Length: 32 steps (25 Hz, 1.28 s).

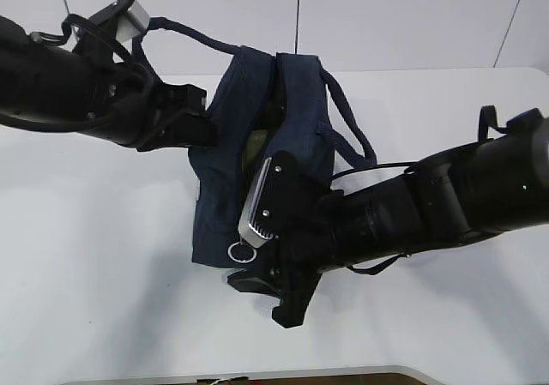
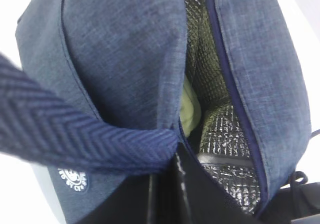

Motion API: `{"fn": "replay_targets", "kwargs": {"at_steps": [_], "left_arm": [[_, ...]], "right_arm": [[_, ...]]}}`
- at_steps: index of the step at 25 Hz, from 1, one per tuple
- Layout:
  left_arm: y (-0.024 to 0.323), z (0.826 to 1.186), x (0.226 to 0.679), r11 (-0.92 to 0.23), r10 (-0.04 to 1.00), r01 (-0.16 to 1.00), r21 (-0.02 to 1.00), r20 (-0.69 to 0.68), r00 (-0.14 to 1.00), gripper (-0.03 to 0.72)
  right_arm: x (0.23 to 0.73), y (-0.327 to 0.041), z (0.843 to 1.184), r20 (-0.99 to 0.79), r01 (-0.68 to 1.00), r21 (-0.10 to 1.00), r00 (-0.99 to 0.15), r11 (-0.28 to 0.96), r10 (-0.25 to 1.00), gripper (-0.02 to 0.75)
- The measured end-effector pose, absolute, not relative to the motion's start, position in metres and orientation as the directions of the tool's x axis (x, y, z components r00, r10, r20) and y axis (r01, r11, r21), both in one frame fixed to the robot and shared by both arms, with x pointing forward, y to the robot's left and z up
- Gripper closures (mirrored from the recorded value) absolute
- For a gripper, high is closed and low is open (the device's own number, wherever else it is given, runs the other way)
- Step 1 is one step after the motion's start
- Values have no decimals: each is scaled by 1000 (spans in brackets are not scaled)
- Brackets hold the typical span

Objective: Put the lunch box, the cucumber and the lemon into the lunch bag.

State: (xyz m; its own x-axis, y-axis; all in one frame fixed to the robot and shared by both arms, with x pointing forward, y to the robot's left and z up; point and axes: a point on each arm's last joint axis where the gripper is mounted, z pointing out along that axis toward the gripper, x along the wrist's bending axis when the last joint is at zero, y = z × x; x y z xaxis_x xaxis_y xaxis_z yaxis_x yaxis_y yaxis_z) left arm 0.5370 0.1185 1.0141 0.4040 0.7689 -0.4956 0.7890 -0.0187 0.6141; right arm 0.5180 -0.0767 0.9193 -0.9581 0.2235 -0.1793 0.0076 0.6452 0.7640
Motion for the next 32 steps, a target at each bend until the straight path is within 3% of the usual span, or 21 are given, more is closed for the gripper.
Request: {"fn": "replay_targets", "kwargs": {"at_steps": [32], "left_arm": [[118,1014,536,-23,765,792,610,-499,407,694]], "right_arm": [[529,-63,914,-101,56,806,-968,590,230,342]]}}
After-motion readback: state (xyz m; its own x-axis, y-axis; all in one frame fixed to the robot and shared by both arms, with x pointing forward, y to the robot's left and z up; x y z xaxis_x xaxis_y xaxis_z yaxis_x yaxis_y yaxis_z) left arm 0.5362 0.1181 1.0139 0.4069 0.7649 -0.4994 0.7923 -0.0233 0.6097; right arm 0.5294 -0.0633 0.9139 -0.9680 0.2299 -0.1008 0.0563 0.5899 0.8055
